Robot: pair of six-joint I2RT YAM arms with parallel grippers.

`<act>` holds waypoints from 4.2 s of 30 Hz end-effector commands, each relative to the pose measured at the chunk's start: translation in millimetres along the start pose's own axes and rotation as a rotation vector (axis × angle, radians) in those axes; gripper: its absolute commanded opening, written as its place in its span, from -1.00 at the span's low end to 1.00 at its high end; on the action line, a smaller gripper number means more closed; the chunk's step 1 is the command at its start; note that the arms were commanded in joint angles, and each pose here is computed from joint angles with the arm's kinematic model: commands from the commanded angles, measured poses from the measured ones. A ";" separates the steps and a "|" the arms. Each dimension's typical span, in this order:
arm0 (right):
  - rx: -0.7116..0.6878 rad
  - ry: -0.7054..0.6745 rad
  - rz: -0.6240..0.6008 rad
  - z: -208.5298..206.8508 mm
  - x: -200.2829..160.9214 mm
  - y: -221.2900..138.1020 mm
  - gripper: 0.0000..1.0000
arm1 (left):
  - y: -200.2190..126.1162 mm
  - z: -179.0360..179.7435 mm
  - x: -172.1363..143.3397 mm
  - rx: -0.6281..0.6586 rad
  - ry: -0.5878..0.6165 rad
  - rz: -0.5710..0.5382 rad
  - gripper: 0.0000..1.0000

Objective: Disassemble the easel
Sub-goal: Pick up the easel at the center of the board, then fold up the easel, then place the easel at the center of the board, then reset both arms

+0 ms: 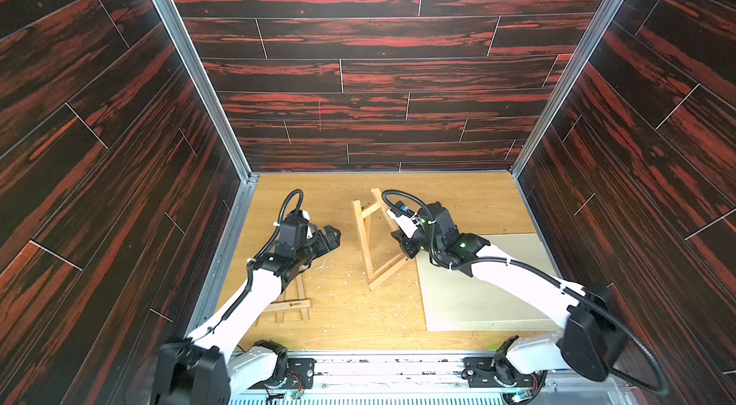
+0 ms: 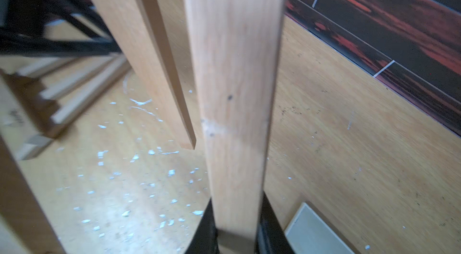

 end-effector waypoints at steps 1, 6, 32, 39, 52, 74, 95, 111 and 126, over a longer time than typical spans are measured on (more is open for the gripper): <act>0.039 0.028 -0.090 9.2 20.0 -21.9 -0.86 | 6.0 -17.0 4.3 -0.117 0.020 0.044 0.79; 0.080 0.051 -0.129 16.6 26.2 -30.1 -0.87 | 23.3 -29.4 1.7 -0.259 -0.003 0.103 0.11; 0.081 0.300 -0.144 16.7 -2.5 1.3 -0.89 | 29.4 -62.9 -76.7 -0.508 -0.016 0.286 -0.30; 0.079 0.403 -0.054 24.5 -52.2 17.7 -0.89 | 37.5 -52.1 -105.4 -0.473 -0.022 0.352 -0.30; 0.022 0.487 0.083 26.2 -112.1 48.2 -0.93 | 53.4 -11.2 -137.4 -0.298 -0.005 0.434 -0.32; -0.026 0.531 0.361 48.3 -124.3 88.7 -0.95 | -30.8 31.7 -72.4 0.130 0.066 0.046 0.17; -0.133 0.499 0.542 59.5 -141.1 101.5 -0.52 | -42.4 30.5 -66.9 0.130 0.095 -0.004 0.36; -0.131 0.521 0.290 6.8 -83.6 39.4 0.25 | -60.4 39.5 -36.5 0.286 0.272 -0.117 0.93; -0.263 0.566 -0.014 -137.8 -111.2 -40.4 0.95 | -67.1 75.6 12.1 0.518 0.448 -0.320 1.00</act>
Point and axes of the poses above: each gripper's point midway between its finger pads, its own y axis out along the fingers, its own z axis along the line the jaws close on, x = y × z, the point moved 5 cm from there along -y, back along the fingers, and after that the axes turned 4 degrees about y, right-handed, at the moved point
